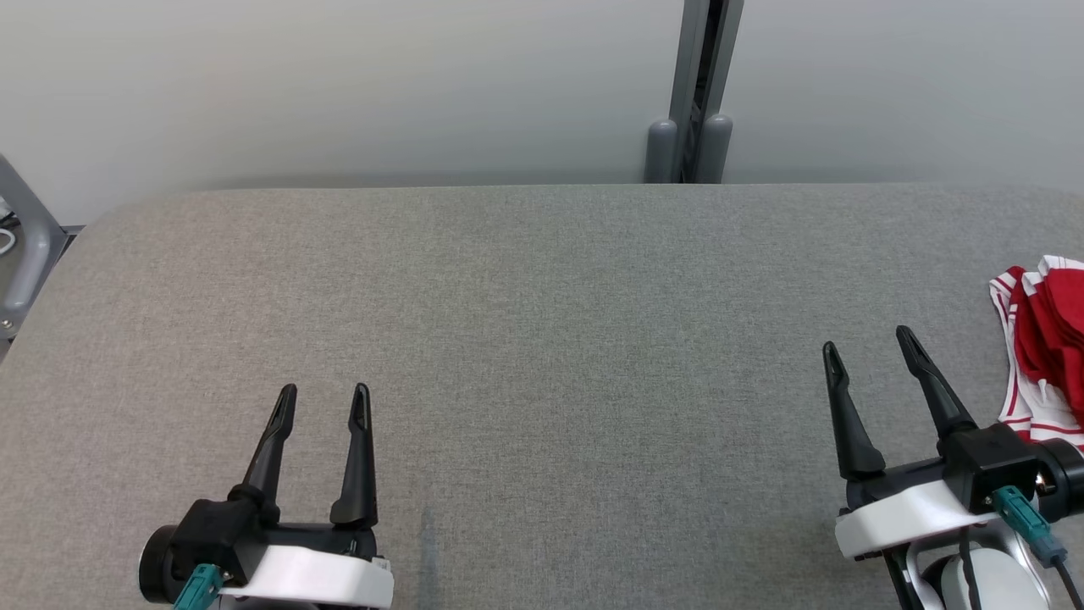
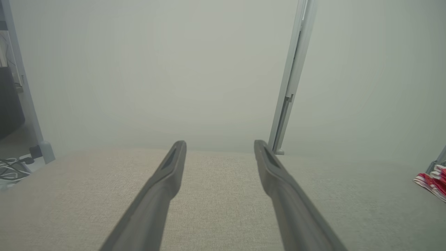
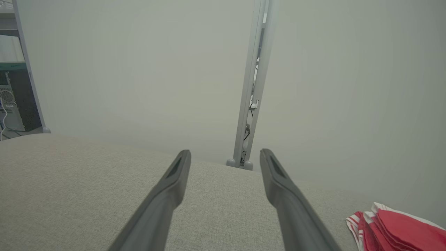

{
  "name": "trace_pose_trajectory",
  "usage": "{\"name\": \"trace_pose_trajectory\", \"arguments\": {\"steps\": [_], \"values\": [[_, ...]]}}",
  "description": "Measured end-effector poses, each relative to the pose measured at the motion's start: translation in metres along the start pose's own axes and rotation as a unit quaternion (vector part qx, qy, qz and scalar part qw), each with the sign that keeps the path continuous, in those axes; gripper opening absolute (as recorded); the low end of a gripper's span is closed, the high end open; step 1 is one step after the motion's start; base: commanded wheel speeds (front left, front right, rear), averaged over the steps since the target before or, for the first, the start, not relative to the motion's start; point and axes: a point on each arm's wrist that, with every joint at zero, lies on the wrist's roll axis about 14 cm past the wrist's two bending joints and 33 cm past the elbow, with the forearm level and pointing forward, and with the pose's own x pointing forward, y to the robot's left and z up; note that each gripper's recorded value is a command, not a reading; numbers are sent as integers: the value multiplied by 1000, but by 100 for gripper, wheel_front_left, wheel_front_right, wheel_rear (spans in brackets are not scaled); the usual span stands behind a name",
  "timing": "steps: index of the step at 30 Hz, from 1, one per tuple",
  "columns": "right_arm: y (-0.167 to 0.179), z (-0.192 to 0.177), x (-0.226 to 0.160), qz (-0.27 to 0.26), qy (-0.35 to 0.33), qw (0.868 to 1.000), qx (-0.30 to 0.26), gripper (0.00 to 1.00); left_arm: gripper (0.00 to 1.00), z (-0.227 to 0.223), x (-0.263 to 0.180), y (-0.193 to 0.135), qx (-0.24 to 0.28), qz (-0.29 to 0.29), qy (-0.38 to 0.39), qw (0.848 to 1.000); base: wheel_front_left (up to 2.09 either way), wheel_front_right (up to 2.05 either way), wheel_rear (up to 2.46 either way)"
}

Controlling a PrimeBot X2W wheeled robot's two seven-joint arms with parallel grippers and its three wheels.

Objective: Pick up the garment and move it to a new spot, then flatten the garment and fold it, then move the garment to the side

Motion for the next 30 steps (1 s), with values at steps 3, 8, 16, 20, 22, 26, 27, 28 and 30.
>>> {"name": "trace_pose_trajectory", "arguments": {"steps": [3,8,16,20,22,26,27,28,30], "values": [[-1,-1,0,-1,1,1000,4,100,100,0,1,0,-6,-1,0,1000,0,0,0],[-1,-1,0,-3,1,1000,8,100,100,1,1,2,-9,2,-1,1000,0,0,0],[-5,-3,-1,-11,3,1000,21,100,100,-1,1,3,-19,2,2,1000,0,0,0],[-4,-4,-1,-10,4,1000,22,100,100,-1,0,3,-31,4,2,1000,0,0,0],[-4,-4,-1,-10,4,1000,22,100,100,-2,0,4,-34,4,3,999,0,0,0],[-4,-4,-1,-9,4,1000,22,100,100,-2,0,3,-45,1,4,999,0,0,0],[-4,-4,-1,-9,4,1000,22,100,100,-3,0,3,-50,0,6,999,0,0,0],[-3,-5,-1,-9,6,1000,23,0,0,-5,-1,3,-52,2,8,999,0,0,0],[0,-13,-5,-8,20,999,27,0,0,-12,-4,4,-52,4,20,998,0,0,0]]}}
